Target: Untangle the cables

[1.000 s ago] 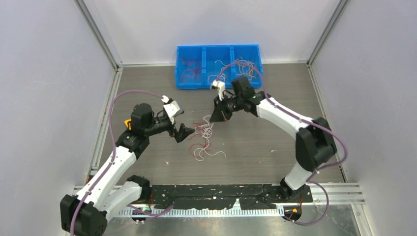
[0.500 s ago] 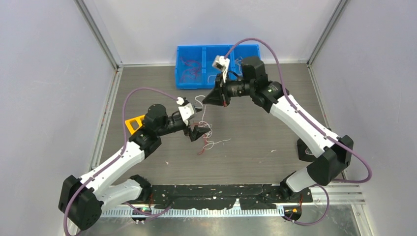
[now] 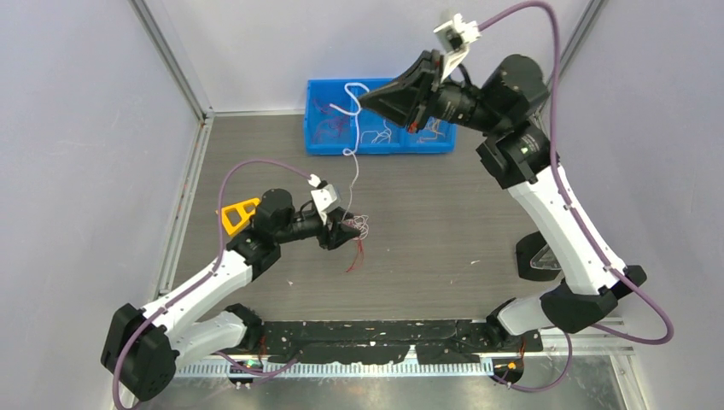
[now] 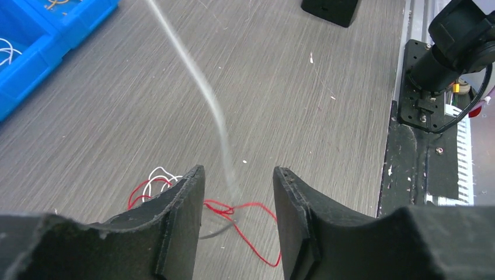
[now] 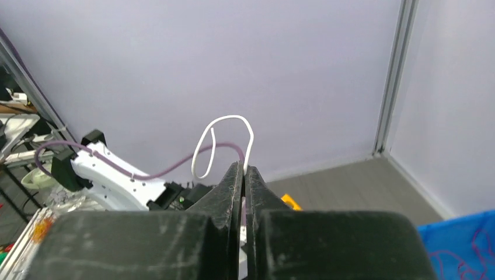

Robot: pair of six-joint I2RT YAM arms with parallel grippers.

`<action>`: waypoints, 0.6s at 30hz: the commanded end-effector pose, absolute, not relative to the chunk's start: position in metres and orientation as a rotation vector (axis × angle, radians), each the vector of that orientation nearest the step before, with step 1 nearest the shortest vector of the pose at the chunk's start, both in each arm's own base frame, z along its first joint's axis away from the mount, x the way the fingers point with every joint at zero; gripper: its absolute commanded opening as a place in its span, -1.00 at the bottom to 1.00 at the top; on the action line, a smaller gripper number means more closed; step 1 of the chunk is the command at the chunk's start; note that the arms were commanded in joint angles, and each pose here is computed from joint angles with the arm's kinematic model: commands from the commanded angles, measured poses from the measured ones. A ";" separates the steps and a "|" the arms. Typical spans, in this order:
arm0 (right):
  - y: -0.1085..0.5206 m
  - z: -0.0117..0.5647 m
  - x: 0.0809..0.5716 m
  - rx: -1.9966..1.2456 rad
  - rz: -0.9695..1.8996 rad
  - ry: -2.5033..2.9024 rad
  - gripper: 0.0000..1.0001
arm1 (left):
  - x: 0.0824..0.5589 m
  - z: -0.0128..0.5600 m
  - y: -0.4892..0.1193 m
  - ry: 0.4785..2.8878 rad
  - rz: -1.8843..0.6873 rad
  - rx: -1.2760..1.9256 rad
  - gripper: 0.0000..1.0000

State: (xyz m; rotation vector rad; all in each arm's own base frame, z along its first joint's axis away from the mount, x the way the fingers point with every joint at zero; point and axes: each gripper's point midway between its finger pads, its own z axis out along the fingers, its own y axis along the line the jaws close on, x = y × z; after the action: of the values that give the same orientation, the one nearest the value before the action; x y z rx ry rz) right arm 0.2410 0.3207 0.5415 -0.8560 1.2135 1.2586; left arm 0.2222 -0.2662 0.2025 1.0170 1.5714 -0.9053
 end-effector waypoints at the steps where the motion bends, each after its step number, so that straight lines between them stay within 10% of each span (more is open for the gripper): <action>1: 0.306 0.598 0.232 -0.787 1.245 1.058 -0.89 | 0.216 0.228 -0.266 1.498 -0.906 1.029 -0.09; 4: 0.304 0.591 0.246 -0.757 1.192 1.088 -0.89 | 0.214 0.243 -0.263 1.460 -0.878 1.046 0.03; 8: 0.294 0.586 0.273 -0.677 1.097 1.120 -0.89 | 0.221 0.236 -0.244 1.500 -0.741 1.034 0.98; 18: 0.263 0.583 0.378 -0.486 0.877 1.136 -0.89 | 0.227 0.215 -0.196 1.644 -0.630 0.929 0.99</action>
State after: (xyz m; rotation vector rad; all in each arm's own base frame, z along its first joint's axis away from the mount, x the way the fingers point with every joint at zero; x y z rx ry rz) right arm 0.3387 0.2783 0.5633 -0.5705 1.2113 0.9813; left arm 0.2280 -0.2086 0.2165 0.9432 1.6278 -0.6819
